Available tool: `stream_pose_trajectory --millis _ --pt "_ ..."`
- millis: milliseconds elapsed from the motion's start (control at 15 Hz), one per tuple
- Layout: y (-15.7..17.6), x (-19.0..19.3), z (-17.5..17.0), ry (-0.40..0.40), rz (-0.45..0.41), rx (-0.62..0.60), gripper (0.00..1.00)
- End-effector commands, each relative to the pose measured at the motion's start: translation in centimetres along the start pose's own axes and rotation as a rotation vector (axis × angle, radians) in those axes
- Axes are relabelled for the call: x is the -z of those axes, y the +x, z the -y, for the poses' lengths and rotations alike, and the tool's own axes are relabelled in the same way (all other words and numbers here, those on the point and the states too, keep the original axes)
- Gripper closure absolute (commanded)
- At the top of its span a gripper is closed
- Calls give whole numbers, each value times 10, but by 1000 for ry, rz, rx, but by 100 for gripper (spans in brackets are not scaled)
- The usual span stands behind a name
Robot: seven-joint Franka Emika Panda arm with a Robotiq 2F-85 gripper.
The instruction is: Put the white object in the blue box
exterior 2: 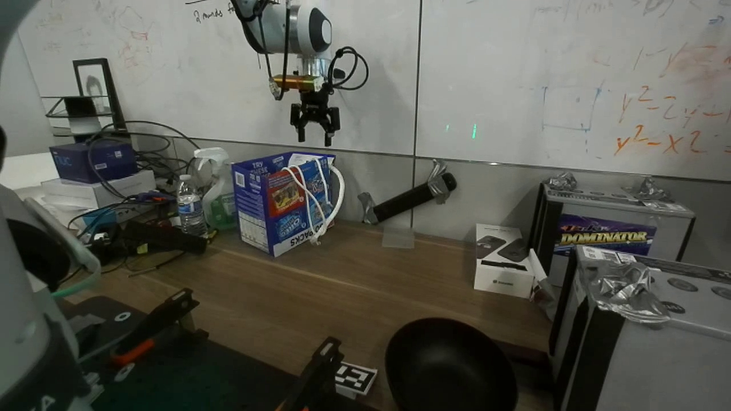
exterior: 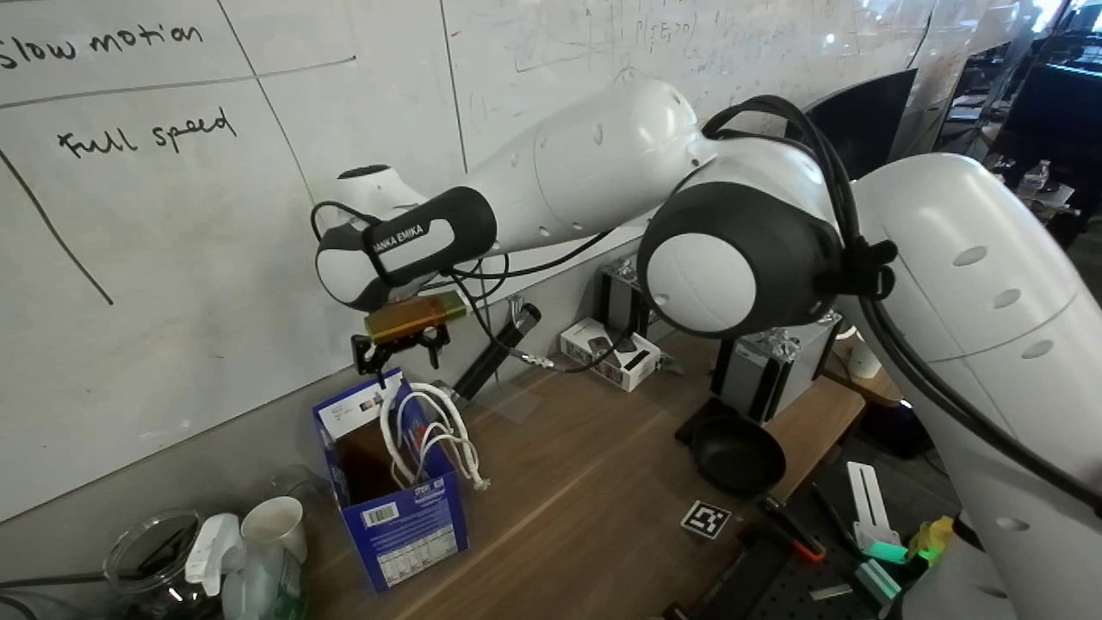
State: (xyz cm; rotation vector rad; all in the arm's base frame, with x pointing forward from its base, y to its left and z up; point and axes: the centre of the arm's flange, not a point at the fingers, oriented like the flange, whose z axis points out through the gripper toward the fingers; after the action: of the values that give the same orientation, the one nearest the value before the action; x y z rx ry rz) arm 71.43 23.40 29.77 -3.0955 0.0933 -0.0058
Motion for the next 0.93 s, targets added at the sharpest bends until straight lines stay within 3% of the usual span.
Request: stream_pose_trajectory --millis 0,467,867 --pt "-12 -5 -11 24 -87 -161 0" --pt "0 32 -58 69 -217 -503 0" --pt "-10 89 -133 102 -195 -745 0"
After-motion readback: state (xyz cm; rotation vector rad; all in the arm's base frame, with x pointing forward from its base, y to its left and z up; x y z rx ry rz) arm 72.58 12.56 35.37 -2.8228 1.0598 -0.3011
